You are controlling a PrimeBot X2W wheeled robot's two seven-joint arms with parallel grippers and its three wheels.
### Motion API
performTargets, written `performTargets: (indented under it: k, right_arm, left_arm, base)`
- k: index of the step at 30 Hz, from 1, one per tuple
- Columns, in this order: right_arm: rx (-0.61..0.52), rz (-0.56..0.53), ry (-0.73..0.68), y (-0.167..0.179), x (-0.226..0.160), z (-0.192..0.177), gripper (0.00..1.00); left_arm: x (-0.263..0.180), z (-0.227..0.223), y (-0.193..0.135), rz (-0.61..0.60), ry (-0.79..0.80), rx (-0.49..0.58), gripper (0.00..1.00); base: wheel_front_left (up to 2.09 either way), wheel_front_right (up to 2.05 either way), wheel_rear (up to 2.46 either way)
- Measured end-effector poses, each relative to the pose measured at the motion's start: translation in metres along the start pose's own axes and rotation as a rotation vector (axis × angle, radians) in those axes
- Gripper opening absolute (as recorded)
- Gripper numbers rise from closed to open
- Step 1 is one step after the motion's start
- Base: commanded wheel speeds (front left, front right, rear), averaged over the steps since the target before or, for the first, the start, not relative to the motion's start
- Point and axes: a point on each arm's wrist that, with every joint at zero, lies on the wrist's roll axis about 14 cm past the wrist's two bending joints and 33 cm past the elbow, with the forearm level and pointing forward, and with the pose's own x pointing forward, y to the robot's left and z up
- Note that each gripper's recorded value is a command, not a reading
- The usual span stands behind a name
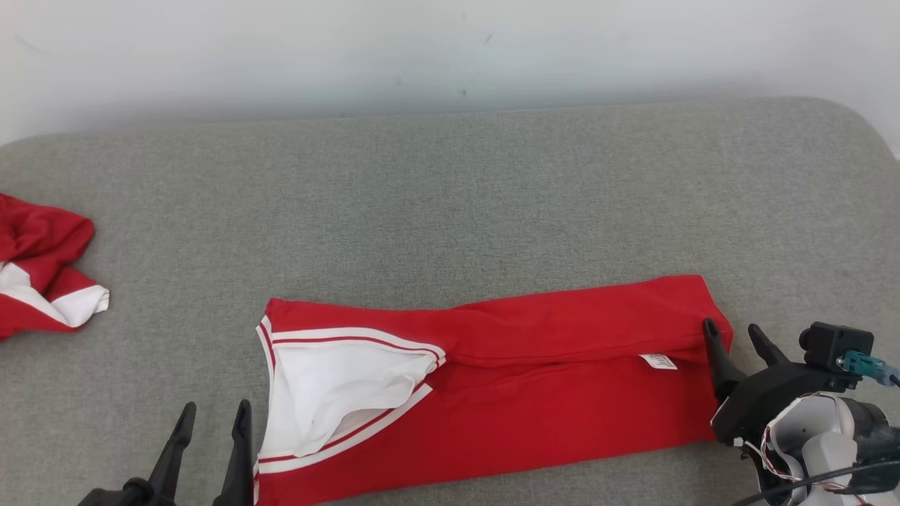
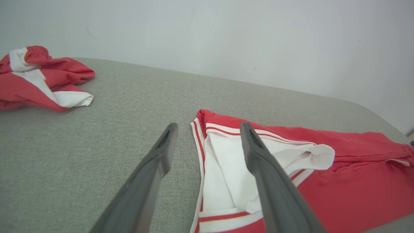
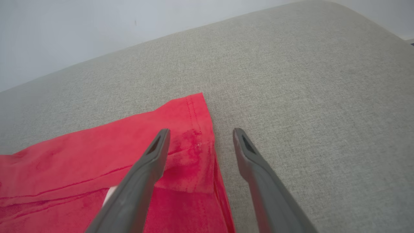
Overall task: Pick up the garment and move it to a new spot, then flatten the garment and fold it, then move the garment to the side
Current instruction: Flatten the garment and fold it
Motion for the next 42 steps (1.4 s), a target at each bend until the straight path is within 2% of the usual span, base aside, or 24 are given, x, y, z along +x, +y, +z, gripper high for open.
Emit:
performTargets:
  k: [6, 16, 17, 18, 20, 27, 36, 42]
  right_arm:
    - [-0.035, -0.028, 0.065, -0.006, 0.011, -0.016, 1.00]
    - [-0.015, -0.039, 0.151, -0.005, 0.016, -0.042, 1.00]
    - [-0.011, -0.038, 0.152, -0.005, 0.016, -0.042, 0.89]
    - [-0.009, -0.037, 0.153, -0.004, 0.017, -0.042, 0.37]
    - [-0.008, -0.030, 0.146, -0.002, 0.017, -0.041, 0.00]
    - [-0.012, -0.037, 0.107, -0.008, 0.016, -0.028, 0.00]
    - [-0.082, -0.118, 0.020, -0.054, 0.006, 0.015, 0.00]
    - [-0.006, -0.027, -0.039, -0.023, 0.006, 0.039, 0.00]
  left_arm:
    - [-0.004, 0.002, 0.008, 0.028, -0.016, -0.005, 1.00]
    - [-0.005, 0.001, 0.018, 0.057, -0.027, 0.000, 1.00]
    - [-0.005, 0.001, 0.018, 0.058, -0.026, -0.001, 1.00]
    - [-0.005, 0.001, 0.018, 0.058, -0.026, -0.003, 1.00]
    - [-0.004, 0.001, 0.018, 0.057, -0.029, -0.004, 1.00]
    - [-0.005, 0.000, 0.017, 0.058, -0.032, -0.013, 1.00]
    - [-0.007, 0.001, 0.012, 0.053, -0.041, -0.024, 1.00]
    - [-0.010, 0.001, 0.012, 0.060, -0.044, -0.034, 1.00]
  base:
    - [0.00, 0.00, 0.00]
    - [0.00, 0.00, 0.00]
    - [0.00, 0.00, 0.00]
    - [0.00, 0.00, 0.00]
    - [0.00, 0.00, 0.00]
    - [0.00, 0.00, 0.00]
    - [0.00, 0.00, 0.00]
    - [0.00, 0.00, 0.00]
